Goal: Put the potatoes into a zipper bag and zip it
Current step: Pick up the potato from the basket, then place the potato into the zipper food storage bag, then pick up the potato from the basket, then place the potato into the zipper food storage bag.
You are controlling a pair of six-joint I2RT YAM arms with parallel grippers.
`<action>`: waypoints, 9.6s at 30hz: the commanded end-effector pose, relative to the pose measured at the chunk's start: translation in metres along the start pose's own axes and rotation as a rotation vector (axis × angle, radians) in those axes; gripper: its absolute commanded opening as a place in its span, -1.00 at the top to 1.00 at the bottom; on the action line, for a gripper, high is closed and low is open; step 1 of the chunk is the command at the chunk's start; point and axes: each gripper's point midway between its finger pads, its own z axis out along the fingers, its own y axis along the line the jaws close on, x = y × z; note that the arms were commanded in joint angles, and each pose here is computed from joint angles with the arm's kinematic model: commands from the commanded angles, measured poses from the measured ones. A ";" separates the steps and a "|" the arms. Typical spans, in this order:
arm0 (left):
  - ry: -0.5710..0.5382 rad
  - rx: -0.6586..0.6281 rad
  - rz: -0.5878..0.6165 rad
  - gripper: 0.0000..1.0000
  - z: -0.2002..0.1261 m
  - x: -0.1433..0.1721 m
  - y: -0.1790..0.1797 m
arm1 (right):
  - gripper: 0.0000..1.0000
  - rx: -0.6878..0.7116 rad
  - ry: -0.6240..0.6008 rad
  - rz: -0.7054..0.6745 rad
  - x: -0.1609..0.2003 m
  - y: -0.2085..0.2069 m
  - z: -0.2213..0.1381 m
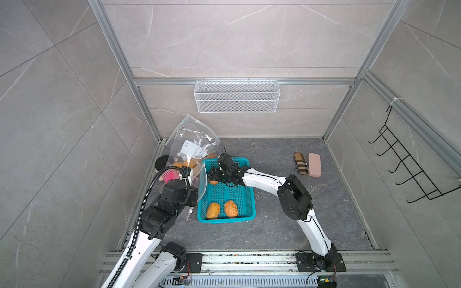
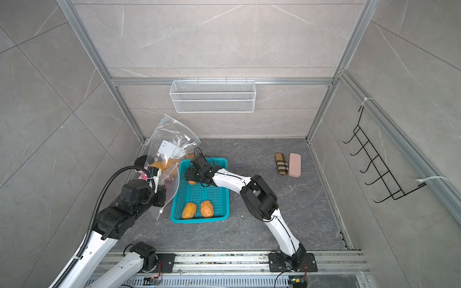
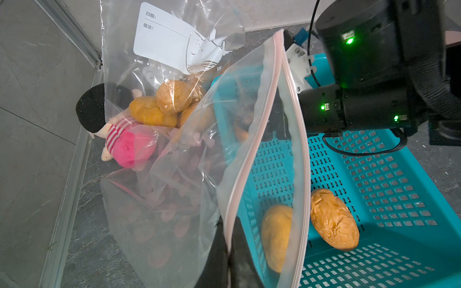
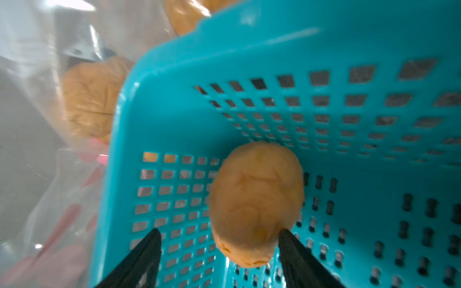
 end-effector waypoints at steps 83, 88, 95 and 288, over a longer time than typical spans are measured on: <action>0.013 0.106 0.007 1.00 0.005 -0.001 -0.018 | -0.02 -0.290 -0.126 -0.452 0.077 0.124 -0.140; 0.016 0.114 0.008 1.00 0.006 -0.001 -0.020 | -0.16 -0.300 -0.101 -0.420 0.076 0.130 -0.143; -0.008 0.115 0.006 1.00 0.002 -0.004 -0.019 | -0.32 -0.237 -0.123 -0.396 0.067 0.124 -0.143; 0.194 0.249 -0.157 1.00 -0.025 -0.023 -0.042 | -0.09 -0.579 -0.338 -0.119 0.013 0.169 -0.258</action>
